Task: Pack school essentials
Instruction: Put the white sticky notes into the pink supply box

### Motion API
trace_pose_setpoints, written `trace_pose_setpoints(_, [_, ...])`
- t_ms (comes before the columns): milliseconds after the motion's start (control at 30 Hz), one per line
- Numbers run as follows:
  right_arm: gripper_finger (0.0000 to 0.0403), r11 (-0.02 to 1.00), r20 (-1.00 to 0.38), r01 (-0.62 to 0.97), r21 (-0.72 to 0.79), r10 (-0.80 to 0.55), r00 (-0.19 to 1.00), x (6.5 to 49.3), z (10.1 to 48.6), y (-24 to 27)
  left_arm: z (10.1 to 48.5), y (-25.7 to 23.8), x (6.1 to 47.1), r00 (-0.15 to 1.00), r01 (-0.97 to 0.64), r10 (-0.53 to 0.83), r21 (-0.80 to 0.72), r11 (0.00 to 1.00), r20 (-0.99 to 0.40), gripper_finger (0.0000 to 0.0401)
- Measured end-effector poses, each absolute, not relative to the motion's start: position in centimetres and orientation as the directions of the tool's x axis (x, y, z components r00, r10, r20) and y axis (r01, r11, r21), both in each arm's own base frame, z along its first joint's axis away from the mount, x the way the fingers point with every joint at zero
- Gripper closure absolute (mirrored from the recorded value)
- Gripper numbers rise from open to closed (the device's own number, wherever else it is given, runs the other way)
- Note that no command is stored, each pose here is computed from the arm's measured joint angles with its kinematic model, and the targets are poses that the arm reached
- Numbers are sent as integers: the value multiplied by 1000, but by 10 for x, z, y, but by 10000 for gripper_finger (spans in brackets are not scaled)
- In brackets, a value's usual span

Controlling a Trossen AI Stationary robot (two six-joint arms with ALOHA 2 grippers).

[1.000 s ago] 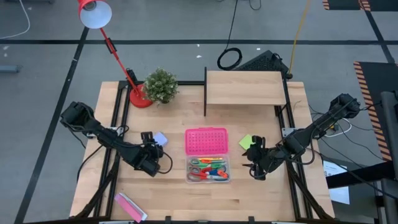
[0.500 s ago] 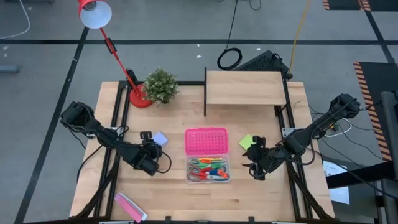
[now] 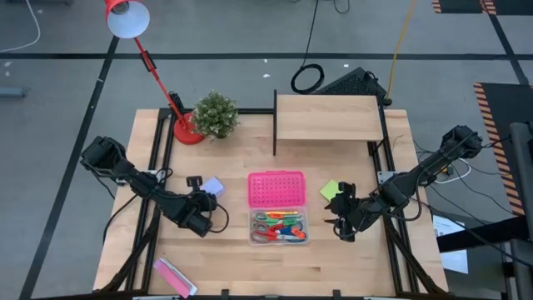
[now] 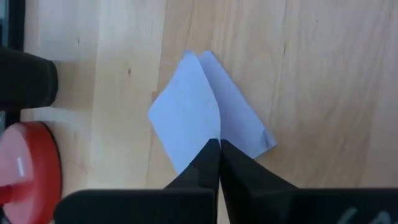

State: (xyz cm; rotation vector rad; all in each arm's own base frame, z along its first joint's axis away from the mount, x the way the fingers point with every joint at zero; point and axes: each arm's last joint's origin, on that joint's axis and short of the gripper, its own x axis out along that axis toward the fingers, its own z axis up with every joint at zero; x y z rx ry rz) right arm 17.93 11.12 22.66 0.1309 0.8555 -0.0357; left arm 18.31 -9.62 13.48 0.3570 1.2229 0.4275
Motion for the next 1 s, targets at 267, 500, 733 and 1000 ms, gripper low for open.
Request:
trace_pose_setpoints(267, [204, 990, -754, 92, 107, 21, 656, 179, 227, 111, 170, -105, 200, 305, -101, 533, 530, 842, -789, 397])
trace_pose_setpoints(500, [204, 990, -754, 94, 107, 20, 657, 179, 227, 111, 215, -129, 223, 446, -67, 461, 486, 872, -767, 399])
trace_pose_setpoints(733, [204, 989, -754, 99, 112, 20, 656, 179, 227, 111, 263, -152, 235, 595, -34, 408, 486, 873, -692, 399])
trace_pose_setpoints(1000, [204, 989, -755, 98, 113, 21, 656, 179, 227, 111, 303, -171, 256, 784, -12, 306, 480, 877, -541, 399])
